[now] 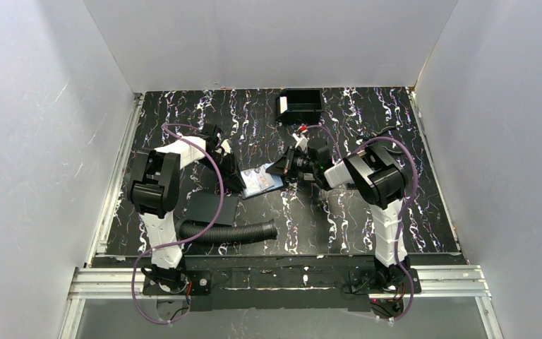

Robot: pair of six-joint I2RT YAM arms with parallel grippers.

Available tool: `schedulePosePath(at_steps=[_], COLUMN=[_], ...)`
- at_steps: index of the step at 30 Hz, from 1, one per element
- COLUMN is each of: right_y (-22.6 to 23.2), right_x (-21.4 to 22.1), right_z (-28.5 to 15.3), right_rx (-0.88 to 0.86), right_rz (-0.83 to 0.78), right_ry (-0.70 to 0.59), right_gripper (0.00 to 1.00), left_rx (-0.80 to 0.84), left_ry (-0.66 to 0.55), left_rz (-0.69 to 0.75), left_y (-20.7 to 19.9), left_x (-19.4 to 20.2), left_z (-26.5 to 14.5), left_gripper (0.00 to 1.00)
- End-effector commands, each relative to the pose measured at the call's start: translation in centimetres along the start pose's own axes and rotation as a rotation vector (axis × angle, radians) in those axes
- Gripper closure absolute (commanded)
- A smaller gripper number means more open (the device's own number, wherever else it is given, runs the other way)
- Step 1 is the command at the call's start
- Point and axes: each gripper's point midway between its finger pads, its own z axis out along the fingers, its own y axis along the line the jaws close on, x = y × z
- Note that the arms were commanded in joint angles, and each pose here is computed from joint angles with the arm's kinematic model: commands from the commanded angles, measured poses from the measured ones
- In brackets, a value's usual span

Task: Put the credit cards into the card holder
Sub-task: Insert the credit card into the card holder.

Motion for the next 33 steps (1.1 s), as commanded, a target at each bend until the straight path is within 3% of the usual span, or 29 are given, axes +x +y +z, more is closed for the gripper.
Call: schedulePosePath(at_steps=[1,18,33], right_y=[0.3,1.0,1.5], right_x=[-1.0,-1.8,0.8], right_z=[0.9,1.1,0.8], right_rx=[-0.020,-0.054,-0.105], right_rz=[-0.072,-0.090,0.062], right_ry=[-0.017,-0.053,-0.101], right_gripper=[0.99,0.99,0.99], left_rx=[-0.122,-0.116,-0.084], left_ry=[0.031,0.034,0.023], left_rz=[0.002,0.002,-0.005], left_y=[3.0,2.9,2.2], left_x=[1.2,1.4,1.3], left_z=[1.5,1.6,1.4], left_gripper=[0.72,0.72,0.73])
